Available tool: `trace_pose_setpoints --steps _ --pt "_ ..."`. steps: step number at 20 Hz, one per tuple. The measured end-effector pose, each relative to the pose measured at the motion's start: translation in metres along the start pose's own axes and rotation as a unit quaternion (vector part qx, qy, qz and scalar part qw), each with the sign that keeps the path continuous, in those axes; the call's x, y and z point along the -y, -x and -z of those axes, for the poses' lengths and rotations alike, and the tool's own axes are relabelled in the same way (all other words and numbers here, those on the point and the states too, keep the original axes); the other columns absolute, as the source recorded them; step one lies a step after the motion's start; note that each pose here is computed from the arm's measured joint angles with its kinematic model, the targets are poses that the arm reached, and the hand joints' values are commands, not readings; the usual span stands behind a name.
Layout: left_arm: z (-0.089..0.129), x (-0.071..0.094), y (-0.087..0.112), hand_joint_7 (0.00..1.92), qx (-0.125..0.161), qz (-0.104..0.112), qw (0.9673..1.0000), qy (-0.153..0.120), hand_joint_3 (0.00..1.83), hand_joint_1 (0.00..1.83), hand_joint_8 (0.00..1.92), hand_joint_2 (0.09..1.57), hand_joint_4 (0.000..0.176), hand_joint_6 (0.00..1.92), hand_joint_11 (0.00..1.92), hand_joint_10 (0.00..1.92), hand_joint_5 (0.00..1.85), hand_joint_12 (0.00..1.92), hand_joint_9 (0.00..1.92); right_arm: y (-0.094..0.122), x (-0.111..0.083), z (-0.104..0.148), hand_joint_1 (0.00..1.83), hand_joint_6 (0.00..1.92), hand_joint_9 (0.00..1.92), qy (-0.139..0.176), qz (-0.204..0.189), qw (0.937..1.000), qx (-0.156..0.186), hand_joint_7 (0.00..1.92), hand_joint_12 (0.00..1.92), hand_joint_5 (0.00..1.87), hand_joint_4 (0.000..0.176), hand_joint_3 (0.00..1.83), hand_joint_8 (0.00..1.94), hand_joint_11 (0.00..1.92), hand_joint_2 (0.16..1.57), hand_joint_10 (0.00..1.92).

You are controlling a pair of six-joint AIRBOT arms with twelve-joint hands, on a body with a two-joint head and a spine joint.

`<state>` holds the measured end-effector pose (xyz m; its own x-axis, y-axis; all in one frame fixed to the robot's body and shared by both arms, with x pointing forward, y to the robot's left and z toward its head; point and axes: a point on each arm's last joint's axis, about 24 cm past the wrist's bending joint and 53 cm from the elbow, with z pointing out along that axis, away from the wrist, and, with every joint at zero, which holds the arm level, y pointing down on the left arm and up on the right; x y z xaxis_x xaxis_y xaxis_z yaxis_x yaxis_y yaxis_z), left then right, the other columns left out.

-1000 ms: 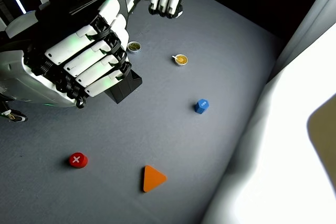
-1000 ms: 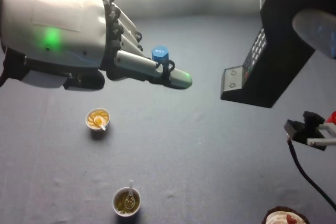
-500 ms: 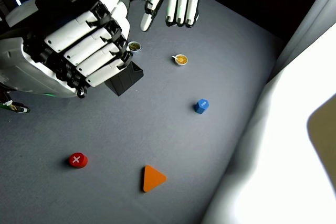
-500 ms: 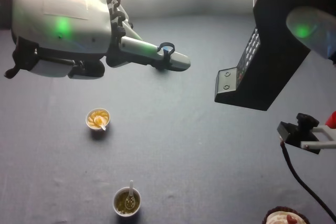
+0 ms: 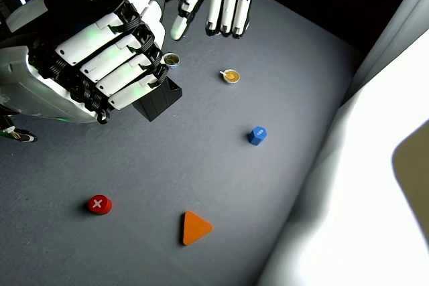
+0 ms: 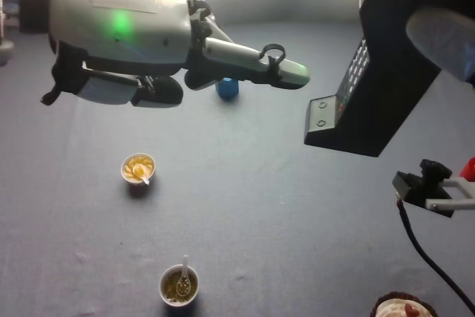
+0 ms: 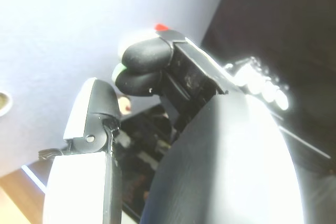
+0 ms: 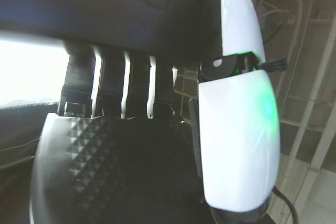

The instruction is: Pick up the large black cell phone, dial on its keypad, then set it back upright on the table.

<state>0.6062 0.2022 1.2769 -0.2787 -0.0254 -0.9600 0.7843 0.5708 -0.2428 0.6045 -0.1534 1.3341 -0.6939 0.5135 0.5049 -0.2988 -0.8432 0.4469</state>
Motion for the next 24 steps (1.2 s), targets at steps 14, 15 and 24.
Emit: trace_pose_setpoints --steps 14,15,24 --pt "-0.054 0.057 -0.013 0.62 -0.023 -0.065 0.9960 -0.058 0.01 1.30 1.63 1.29 0.129 0.00 0.80 1.92 0.00 1.92 0.75 -0.009 -0.002 -0.003 1.37 1.08 0.76 0.000 -0.003 1.0000 -0.004 0.88 1.43 0.93 0.000 0.00 1.12 0.67 1.15 1.35" --pt "-0.055 0.065 -0.015 0.62 -0.026 -0.065 0.9952 -0.068 0.01 1.30 1.62 1.29 0.127 0.00 0.81 1.92 0.00 1.92 0.75 -0.011 -0.001 -0.003 1.36 1.01 0.79 -0.001 -0.003 1.0000 -0.006 0.88 1.45 0.93 0.000 0.00 1.12 0.68 1.15 1.41" --pt "-0.025 0.034 -0.009 0.63 -0.020 0.001 0.9987 -0.046 0.01 1.30 1.62 1.29 0.127 0.00 0.85 1.92 0.00 1.92 0.81 0.003 -0.002 -0.004 1.36 1.04 0.79 -0.001 0.015 0.9999 -0.002 0.89 1.46 0.92 0.000 0.00 1.12 0.65 1.15 1.39"
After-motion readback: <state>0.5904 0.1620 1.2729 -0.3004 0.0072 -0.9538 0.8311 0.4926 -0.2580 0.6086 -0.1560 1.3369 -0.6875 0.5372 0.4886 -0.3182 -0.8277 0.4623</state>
